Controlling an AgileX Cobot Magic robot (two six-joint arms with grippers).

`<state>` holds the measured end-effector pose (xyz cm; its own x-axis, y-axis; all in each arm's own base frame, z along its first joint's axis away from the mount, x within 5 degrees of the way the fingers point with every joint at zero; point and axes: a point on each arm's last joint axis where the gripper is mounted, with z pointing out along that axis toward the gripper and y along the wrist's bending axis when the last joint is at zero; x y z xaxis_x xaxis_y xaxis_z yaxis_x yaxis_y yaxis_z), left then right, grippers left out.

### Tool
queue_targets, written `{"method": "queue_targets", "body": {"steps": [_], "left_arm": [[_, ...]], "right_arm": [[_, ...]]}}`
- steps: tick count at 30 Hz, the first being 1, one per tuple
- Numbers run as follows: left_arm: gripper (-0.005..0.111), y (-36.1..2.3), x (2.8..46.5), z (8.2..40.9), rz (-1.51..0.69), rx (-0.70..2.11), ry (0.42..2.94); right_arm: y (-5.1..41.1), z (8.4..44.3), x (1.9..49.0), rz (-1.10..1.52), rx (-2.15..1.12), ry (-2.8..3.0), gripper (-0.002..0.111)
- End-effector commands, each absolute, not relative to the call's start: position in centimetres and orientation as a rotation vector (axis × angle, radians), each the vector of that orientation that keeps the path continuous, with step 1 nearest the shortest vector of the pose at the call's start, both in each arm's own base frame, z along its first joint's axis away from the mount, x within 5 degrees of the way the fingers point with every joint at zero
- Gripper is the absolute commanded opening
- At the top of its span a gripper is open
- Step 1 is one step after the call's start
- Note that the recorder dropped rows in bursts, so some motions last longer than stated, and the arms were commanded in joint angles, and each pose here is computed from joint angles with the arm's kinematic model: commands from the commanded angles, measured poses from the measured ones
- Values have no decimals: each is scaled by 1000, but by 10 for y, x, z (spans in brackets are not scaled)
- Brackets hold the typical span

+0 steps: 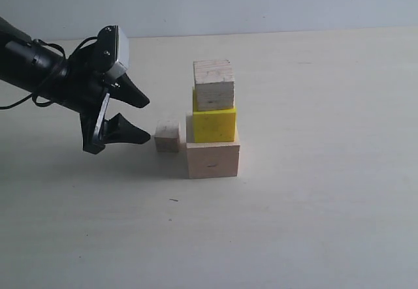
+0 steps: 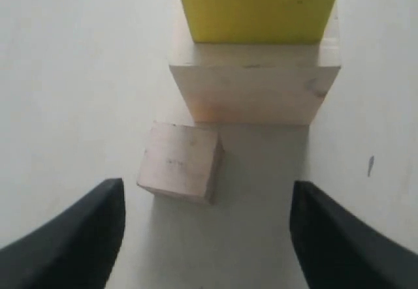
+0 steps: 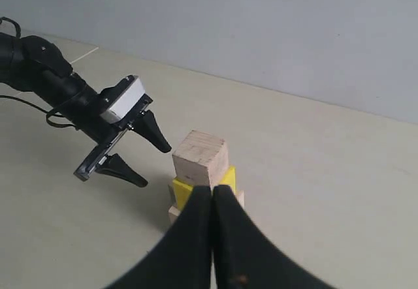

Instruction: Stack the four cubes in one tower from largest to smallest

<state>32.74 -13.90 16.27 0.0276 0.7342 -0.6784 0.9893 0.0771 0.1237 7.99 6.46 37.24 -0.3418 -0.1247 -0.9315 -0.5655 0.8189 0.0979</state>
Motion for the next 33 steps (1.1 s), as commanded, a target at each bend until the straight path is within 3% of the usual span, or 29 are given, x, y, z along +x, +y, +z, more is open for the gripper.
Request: {"method": "queue_targets", "body": {"steps": [1, 7, 16, 33], "left_arm": [[69, -141, 329, 166, -558, 1693, 1739], [69, -139, 334, 162, -489, 1675, 1766], [69, -143, 340, 137, -583, 1590, 1849], [69, -145, 345, 139, -586, 1531, 1862]], "right_arm": [[64, 372, 80, 500, -509, 1887, 0], [64, 372, 80, 500, -509, 1887, 0], [64, 372, 80, 501, -508, 1887, 0], [64, 372, 80, 503, -506, 1888, 0]]}}
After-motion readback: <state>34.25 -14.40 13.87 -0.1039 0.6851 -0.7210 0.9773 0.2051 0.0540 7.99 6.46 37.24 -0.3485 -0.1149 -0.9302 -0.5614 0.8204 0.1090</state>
